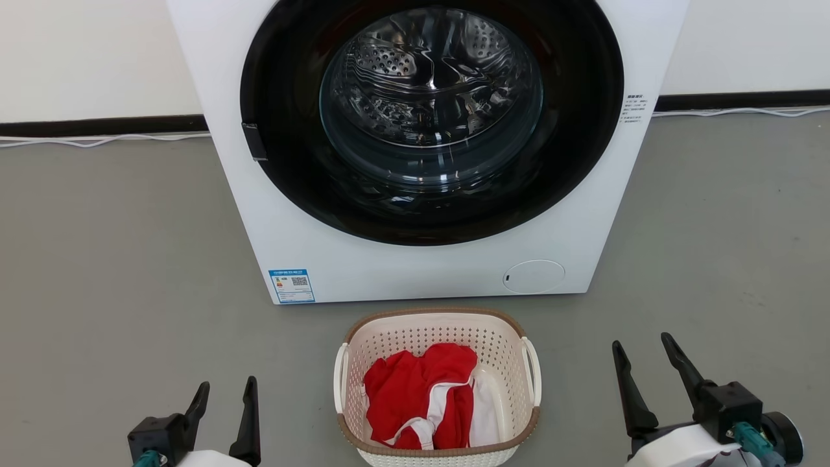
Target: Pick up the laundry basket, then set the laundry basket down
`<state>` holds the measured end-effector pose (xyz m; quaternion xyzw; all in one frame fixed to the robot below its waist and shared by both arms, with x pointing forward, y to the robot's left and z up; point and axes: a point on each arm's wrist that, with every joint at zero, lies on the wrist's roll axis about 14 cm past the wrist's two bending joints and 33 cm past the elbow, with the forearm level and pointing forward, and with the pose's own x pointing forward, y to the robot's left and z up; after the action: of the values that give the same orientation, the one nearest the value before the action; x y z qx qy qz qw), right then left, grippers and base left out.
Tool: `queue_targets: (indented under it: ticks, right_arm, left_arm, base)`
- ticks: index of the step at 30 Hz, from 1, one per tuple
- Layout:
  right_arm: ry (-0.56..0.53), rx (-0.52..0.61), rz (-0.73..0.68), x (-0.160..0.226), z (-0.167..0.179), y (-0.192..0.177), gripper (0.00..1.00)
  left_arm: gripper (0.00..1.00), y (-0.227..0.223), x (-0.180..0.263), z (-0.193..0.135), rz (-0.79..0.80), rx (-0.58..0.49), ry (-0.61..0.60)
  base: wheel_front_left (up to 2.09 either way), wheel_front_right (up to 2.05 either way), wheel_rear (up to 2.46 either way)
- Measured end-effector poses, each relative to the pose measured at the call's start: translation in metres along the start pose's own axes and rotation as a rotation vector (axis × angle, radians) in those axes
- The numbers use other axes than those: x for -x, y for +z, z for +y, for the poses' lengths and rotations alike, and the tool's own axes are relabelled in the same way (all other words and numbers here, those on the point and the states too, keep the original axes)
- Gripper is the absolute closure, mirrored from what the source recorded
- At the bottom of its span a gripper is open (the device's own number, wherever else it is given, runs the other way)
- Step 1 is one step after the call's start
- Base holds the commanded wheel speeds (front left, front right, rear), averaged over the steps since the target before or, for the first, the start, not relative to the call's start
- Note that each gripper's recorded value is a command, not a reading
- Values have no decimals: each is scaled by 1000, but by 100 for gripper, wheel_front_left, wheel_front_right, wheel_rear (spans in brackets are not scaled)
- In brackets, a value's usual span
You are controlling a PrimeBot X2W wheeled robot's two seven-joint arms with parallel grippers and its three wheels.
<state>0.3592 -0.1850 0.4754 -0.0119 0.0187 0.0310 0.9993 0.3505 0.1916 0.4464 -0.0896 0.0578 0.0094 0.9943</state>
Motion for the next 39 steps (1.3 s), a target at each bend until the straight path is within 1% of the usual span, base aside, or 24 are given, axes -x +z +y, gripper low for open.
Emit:
queue_targets:
  ticks: [5,25,31,39]
  right_arm:
    - [12,48,5,1,2,-3,0]
    - [-9,39,36,0,-4,-13,0]
    - [-22,28,105,-4,-8,-34,0]
    - [-8,18,216,-35,-5,-69,0]
  left_arm:
    - [0,-1,0,-2,0,-46,-12]
    - [0,-11,-1,-4,33,-49,-24]
    - [0,-23,-6,-7,73,-41,-32]
    - [0,-45,-38,-21,147,-45,-76]
  base:
    - [0,0,0]
    - [0,0,0]
    - [0,0,0]
    - [0,0,0]
